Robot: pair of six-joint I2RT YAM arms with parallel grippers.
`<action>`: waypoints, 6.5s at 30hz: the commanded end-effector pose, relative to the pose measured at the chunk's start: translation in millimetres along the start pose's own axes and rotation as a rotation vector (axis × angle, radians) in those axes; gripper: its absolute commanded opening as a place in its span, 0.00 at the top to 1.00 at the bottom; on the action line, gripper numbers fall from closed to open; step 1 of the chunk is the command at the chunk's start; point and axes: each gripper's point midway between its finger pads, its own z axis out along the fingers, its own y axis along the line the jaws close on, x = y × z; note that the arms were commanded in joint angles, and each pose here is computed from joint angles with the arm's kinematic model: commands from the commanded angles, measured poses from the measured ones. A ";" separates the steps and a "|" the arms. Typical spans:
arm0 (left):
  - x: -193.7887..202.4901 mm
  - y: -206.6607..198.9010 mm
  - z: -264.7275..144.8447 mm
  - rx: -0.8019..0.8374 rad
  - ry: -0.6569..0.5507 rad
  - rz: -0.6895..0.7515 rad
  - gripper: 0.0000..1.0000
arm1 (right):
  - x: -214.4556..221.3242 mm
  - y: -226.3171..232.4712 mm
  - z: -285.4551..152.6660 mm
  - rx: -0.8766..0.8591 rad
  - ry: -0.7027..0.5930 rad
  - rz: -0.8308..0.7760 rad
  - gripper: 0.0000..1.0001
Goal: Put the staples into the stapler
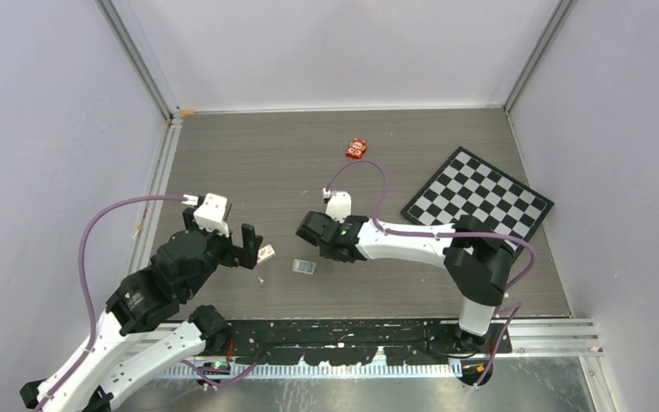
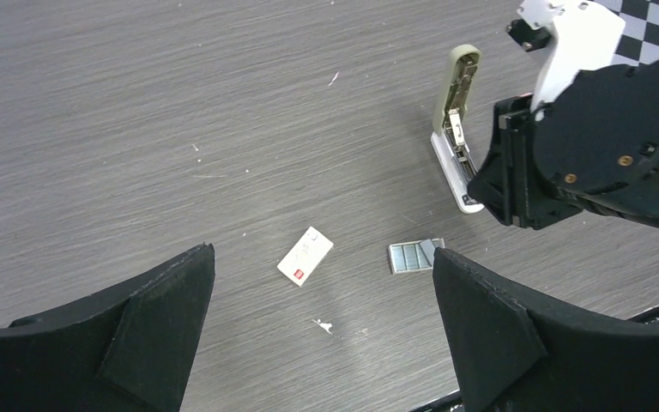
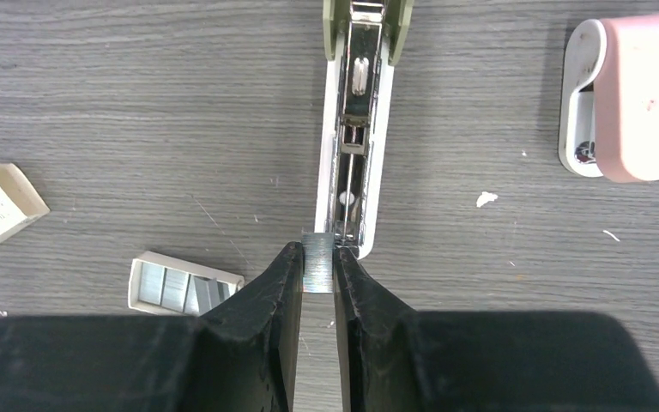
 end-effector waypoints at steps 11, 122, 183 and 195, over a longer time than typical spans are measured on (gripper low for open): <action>-15.0 -9.9 -3.9 0.071 -0.079 0.001 0.00 | -25.5 4.3 3.0 0.070 -0.093 0.029 0.75; 56.5 -117.4 134.5 0.202 0.230 -0.281 0.29 | -164.4 -34.2 36.3 -0.341 -0.100 0.014 0.70; 157.6 -133.5 239.1 0.184 0.382 -0.320 0.70 | -148.8 5.0 47.2 -0.824 0.062 -0.046 0.67; 154.6 -119.3 232.5 0.123 0.375 -0.295 0.70 | -132.2 13.6 22.9 -0.964 0.097 -0.046 0.68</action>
